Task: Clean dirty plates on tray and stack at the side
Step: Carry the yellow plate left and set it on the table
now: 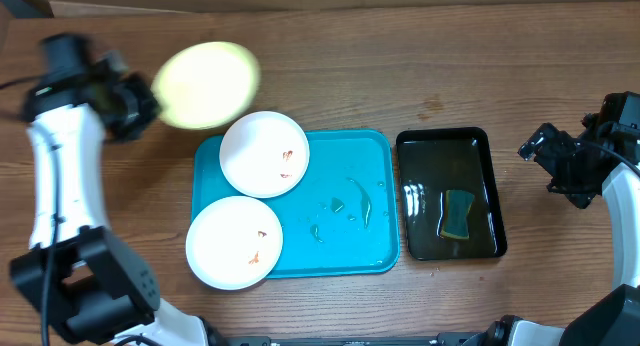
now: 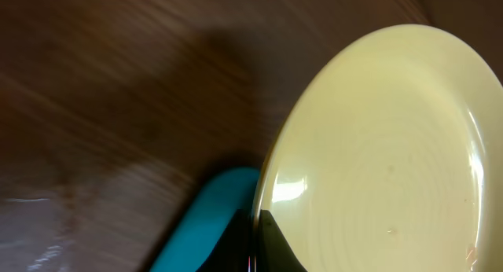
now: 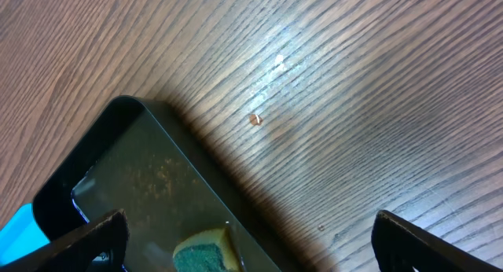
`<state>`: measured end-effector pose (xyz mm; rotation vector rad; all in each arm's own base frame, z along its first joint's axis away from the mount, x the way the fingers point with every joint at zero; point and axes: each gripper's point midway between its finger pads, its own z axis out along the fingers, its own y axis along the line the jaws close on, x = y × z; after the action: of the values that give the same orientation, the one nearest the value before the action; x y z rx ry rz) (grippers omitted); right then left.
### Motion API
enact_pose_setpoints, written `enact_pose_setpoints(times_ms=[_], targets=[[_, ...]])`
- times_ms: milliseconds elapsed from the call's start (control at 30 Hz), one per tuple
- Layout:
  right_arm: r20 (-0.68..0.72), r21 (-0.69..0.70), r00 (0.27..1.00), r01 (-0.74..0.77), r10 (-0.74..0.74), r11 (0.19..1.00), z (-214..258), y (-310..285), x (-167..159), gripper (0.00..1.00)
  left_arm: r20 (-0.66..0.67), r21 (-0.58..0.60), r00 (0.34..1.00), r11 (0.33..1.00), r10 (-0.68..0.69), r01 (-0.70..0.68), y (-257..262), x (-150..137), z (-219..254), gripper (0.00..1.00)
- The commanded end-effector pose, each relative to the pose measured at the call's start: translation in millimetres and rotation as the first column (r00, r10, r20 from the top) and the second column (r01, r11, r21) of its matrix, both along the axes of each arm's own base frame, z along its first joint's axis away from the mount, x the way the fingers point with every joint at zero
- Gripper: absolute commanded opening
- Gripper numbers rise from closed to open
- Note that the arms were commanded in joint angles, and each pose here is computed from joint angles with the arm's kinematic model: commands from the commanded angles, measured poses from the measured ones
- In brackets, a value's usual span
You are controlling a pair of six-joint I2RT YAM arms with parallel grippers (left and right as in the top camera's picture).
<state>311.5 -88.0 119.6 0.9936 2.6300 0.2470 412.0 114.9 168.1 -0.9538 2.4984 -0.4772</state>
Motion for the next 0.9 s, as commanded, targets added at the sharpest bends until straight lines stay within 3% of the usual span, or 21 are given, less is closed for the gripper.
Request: enact_pose_setpoints(times_ms=[0, 300, 633, 667, 700, 733, 767, 867], targets=[[0.025, -0.014, 1.000, 0.007, -0.007, 1.000, 8, -3, 4, 1.00, -0.027, 0.043, 0.988, 0.988, 0.152, -0.151, 49, -26, -1, 0.04], [0.025, -0.014, 1.000, 0.007, -0.007, 1.000, 8, -3, 4, 1.00, -0.158, 0.256, 0.902, 0.899, 0.401, -0.355, 127, -87, -50, 0.04], [0.025, -0.014, 1.000, 0.007, -0.007, 1.000, 8, -3, 4, 1.00, -0.166, 0.303, 0.873, 0.867, 0.458, -0.397, 134, -98, -81, 0.04], [0.024, -0.014, 1.000, 0.007, -0.007, 1.000, 8, -3, 4, 1.00, -0.168, 0.312, 0.871, 0.863, 0.462, -0.397, 135, -100, -82, 0.08], [0.025, -0.014, 1.000, 0.007, -0.007, 1.000, 8, -3, 4, 1.00, -0.168, 0.314, 0.870, 0.862, 0.463, -0.398, 135, -100, -82, 0.39], [0.025, -0.014, 1.000, 0.007, -0.007, 1.000, 8, -3, 4, 1.00, -0.165, 0.312, 0.871, 0.862, 0.463, -0.399, 135, -99, -81, 0.82], [0.025, -0.014, 1.000, 0.007, -0.007, 1.000, 8, -3, 4, 1.00, -0.161, 0.297, 0.876, 0.869, 0.455, -0.396, 133, -97, -81, 1.00], [0.024, -0.014, 1.000, 0.007, -0.007, 1.000, 8, -3, 4, 1.00, -0.131, 0.181, 0.912, 0.914, 0.387, -0.362, 115, -81, -75, 1.00]])
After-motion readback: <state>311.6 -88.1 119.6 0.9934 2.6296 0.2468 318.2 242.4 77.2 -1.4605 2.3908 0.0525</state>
